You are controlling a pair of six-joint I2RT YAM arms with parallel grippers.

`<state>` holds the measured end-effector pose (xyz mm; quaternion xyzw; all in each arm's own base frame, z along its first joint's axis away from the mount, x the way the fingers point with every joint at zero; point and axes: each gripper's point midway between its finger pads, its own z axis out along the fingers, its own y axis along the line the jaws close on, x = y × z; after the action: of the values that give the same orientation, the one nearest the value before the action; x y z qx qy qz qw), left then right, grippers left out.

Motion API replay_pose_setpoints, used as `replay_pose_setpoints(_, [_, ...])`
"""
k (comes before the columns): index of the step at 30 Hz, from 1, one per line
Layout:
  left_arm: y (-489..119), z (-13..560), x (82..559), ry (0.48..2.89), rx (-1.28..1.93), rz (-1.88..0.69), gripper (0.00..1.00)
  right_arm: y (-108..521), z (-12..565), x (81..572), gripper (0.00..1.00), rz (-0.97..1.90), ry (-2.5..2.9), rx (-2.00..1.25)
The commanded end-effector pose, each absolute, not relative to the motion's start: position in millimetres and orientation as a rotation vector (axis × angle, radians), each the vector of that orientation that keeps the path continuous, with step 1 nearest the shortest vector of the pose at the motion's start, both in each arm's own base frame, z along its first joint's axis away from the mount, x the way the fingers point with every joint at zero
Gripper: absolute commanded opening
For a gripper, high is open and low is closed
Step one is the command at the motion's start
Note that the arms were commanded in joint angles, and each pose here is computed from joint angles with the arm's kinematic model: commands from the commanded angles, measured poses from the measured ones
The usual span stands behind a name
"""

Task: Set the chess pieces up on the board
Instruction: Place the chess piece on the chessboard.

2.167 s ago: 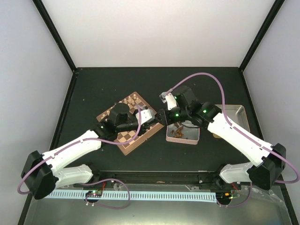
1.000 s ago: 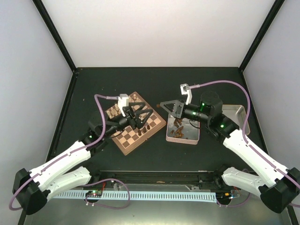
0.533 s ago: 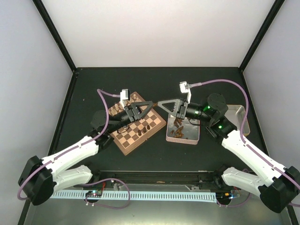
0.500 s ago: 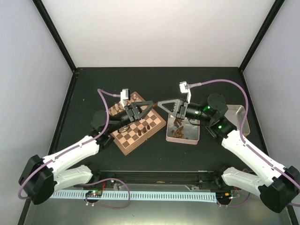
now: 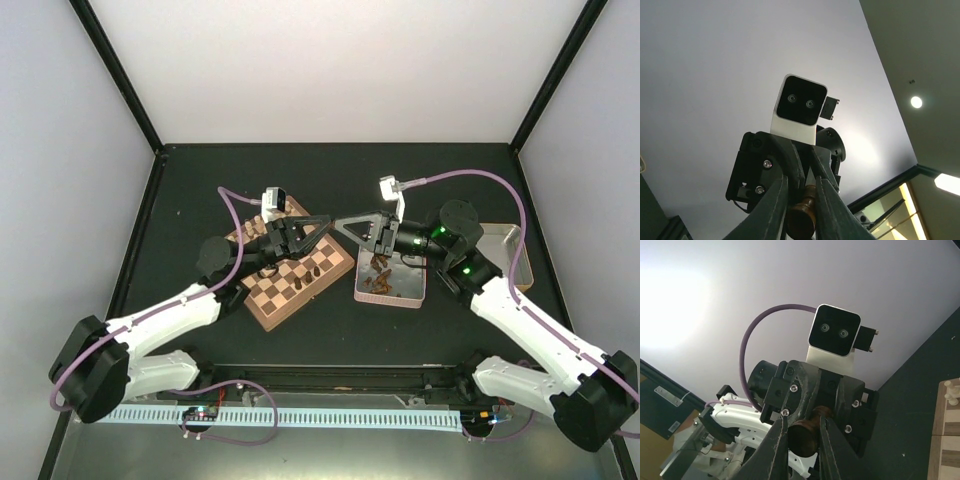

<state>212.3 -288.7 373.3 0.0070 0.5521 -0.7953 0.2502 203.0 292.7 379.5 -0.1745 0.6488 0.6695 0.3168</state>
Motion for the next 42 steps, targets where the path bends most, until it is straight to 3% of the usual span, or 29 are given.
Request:
replay_pose_setpoints(1, [-282.0, 386.5, 205.1, 1.431, 0.067, -2.19, 0.1, 290.9, 371.2, 209.8, 0.11, 1.702, 1.716, -0.443])
replay_pose_setpoints(4, [-280.6, 383.1, 206.4, 1.444, 0.063, -2.163, 0.04, 288.0, 370.2, 212.7, 0.17, 1.667, 1.719, -0.424])
replay_pose_setpoints(7, [-278.6, 375.0, 211.5, 1.488, 0.05, -2.087, 0.03, 283.0, 365.5, 217.0, 0.37, 1.609, 1.743, -0.39])
replay_pose_setpoints(9, [-278.9, 358.1, 218.9, 1.574, 0.041, -1.966, 0.03, 276.1, 364.9, 220.7, 0.49, 1.554, 1.745, -0.351])
replay_pose_setpoints(13, [-271.1, 314.4, 237.0, 1.813, 0.065, -1.56, 0.03, 254.4, 353.6, 237.6, 0.6, 1.366, 1.794, -0.216])
replay_pose_setpoints(18, [-244.8, 269.7, 266.0, 2.017, 0.122, -0.985, 0.03, 212.9, 319.8, 264.6, 0.62, 1.044, 1.916, 0.02])
replay_pose_setpoints(28, [-281.3, 177.8, 296.8, 2.292, 0.483, -0.29, 0.04, 171.0, 277.7, 279.2, 0.62, 0.764, 2.033, 0.248])
replay_pose_setpoints(33, [-300.6, 147.4, 314.5, 2.338, 0.583, -0.138, 0.04, 158.6, 267.9, 278.0, 0.62, 0.698, 2.045, 0.288])
replay_pose_setpoints(42, [-320.0, 104.4, 330.4, 2.391, 0.597, -0.089, 0.04, 152.5, 259.5, 276.2, 0.63, 0.672, 2.055, 0.308])
